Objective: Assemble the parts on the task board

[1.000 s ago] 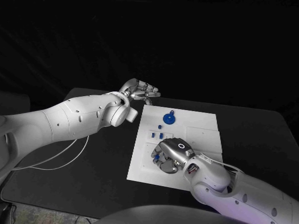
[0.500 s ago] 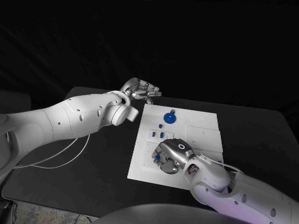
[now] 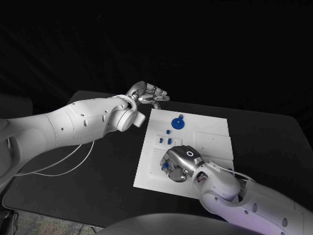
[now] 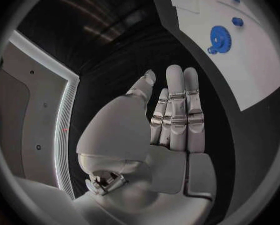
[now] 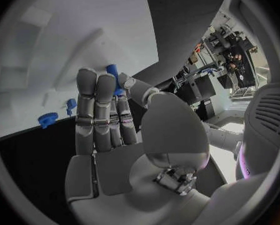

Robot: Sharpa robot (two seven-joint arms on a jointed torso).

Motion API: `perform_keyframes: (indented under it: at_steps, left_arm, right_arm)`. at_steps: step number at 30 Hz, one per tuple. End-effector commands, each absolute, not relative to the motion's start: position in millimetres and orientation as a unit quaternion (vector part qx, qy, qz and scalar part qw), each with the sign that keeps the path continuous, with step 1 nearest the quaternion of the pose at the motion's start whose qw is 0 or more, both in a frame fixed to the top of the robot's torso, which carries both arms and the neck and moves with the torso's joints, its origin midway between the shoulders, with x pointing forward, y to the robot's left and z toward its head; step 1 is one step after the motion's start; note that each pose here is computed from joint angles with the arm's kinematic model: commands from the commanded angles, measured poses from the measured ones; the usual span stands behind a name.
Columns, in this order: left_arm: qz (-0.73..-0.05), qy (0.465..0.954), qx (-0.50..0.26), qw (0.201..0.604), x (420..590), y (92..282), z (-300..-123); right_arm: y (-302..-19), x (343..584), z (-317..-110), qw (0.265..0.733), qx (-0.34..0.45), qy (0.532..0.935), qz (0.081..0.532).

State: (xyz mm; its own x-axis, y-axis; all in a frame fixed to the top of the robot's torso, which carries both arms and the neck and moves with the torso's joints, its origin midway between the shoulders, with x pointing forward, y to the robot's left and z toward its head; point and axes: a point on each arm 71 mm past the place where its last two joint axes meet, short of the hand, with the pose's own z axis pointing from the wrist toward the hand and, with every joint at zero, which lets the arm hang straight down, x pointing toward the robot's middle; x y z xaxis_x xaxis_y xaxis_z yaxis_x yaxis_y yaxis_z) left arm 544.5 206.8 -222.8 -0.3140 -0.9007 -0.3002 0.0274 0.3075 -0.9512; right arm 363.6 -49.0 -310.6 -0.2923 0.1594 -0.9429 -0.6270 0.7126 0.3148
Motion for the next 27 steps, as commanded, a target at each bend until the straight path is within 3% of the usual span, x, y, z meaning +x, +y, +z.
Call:
perform_keyframes:
  at_steps: [1,27]
  left_arm:
    - [-0.491,0.651,-0.333,0.474,543.8,203.2,-222.3]
    - [-0.492,0.653,-0.332,0.471,543.9,202.3,-222.7]
  right_arm:
    - [-48.3,362.2,-313.8,0.569,-0.175,0.732,0.332]
    - [-41.1,359.0,-319.1,0.562,-0.164,0.733,0.347]
